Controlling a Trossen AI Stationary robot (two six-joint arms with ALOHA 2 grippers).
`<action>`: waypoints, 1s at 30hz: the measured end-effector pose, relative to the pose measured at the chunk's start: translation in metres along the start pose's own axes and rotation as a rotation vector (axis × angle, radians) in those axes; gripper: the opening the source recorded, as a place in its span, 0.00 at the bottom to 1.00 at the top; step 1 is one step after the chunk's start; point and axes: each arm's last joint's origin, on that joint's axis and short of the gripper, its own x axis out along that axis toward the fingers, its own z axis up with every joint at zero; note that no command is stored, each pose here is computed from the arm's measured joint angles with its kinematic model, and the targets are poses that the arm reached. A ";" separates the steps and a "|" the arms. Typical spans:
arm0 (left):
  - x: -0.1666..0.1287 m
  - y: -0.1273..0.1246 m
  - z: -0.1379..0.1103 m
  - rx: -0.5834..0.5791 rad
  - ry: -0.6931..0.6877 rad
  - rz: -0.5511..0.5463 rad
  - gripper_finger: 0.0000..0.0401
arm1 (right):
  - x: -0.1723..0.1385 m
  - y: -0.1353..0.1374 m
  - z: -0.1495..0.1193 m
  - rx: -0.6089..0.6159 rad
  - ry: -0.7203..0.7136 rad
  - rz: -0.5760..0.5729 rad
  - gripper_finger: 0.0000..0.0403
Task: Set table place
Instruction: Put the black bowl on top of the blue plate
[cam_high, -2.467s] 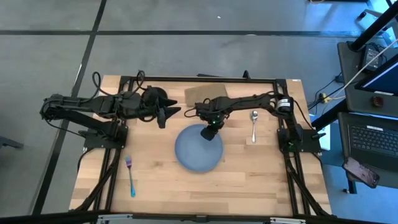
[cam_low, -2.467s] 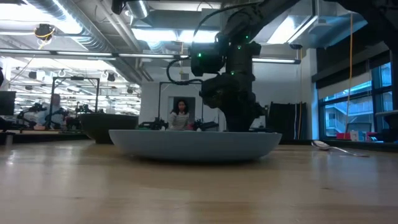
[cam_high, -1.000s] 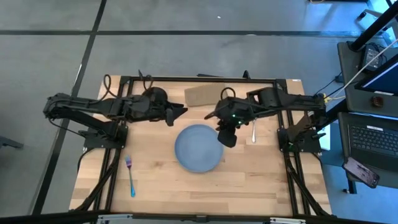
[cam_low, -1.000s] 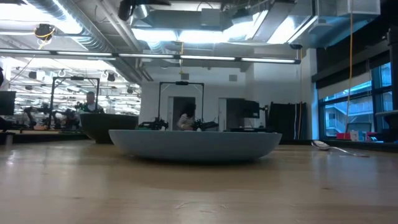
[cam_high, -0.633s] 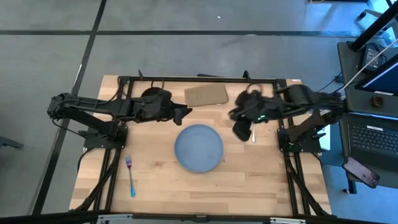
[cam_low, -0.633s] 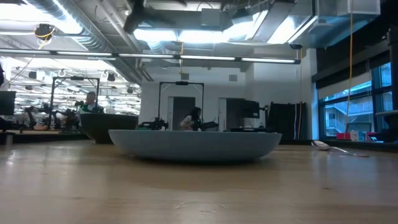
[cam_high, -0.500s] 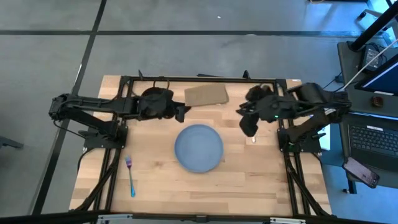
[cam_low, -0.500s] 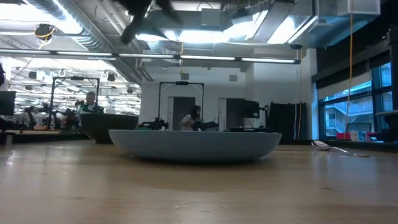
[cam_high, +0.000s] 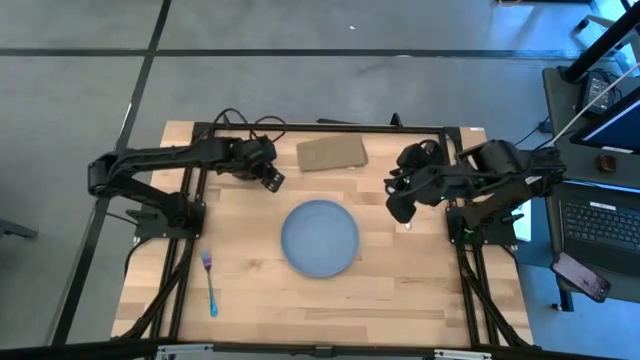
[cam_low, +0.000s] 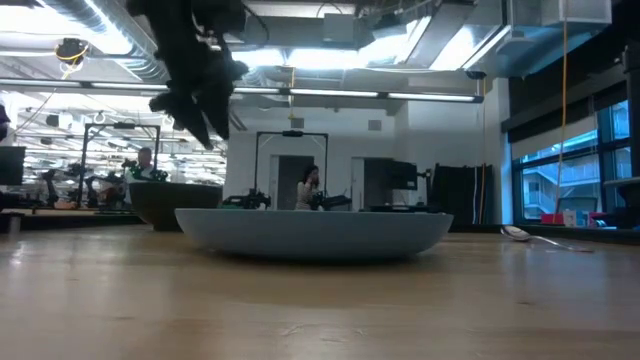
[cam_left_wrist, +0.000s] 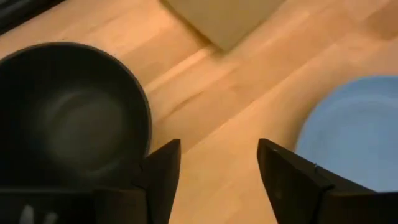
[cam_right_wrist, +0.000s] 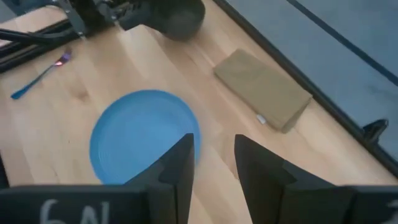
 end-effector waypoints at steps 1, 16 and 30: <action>0.005 0.002 0.002 -0.015 0.010 0.018 0.51 | 0.003 0.000 -0.001 0.008 0.007 -0.007 0.29; 0.062 0.014 0.010 -0.069 0.137 0.205 0.51 | 0.017 0.004 -0.009 0.059 0.038 -0.038 0.29; 0.096 0.015 0.007 0.044 0.183 0.346 0.24 | 0.017 0.004 -0.009 0.055 0.038 -0.036 0.29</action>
